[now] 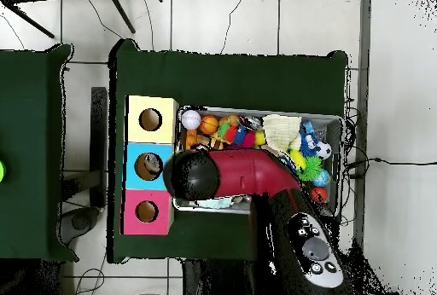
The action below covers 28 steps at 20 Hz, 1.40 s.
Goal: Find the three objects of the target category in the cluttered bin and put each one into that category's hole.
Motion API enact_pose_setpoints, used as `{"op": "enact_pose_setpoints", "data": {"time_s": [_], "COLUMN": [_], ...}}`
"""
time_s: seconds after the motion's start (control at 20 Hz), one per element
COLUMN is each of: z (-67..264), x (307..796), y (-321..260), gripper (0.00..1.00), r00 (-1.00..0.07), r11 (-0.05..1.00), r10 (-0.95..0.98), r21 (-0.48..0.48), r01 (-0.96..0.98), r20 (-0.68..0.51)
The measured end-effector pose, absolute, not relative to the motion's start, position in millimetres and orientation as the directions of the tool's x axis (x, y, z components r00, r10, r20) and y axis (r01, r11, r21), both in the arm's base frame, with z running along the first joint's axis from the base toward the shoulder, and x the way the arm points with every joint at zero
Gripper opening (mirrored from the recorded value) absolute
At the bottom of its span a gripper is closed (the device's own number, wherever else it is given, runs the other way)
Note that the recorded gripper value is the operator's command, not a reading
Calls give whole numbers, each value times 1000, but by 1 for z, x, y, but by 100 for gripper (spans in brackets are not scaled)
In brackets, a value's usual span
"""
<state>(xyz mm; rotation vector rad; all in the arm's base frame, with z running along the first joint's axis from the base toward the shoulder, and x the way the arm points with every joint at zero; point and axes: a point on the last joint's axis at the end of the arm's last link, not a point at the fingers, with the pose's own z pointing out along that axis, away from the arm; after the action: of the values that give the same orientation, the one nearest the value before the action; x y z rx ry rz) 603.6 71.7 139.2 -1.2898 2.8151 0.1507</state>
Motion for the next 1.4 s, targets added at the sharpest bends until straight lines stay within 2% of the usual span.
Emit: {"op": "enact_pose_setpoints", "data": {"time_s": [0.35,0.8,1.1,1.4], "z": [136,156,158,150], "x": [624,660,701,739], "y": [6,-100,-155,-184], "gripper": [0,0,0,0], "r00": [-679,-725,-733,-698], "r11": [678,725,727,692], "r10": [-733,-687,-680,-716], "r21": [31,-30,-102,-147], "r01": [-734,-688,-679,-707], "r20": [-40,46,25,-9]}}
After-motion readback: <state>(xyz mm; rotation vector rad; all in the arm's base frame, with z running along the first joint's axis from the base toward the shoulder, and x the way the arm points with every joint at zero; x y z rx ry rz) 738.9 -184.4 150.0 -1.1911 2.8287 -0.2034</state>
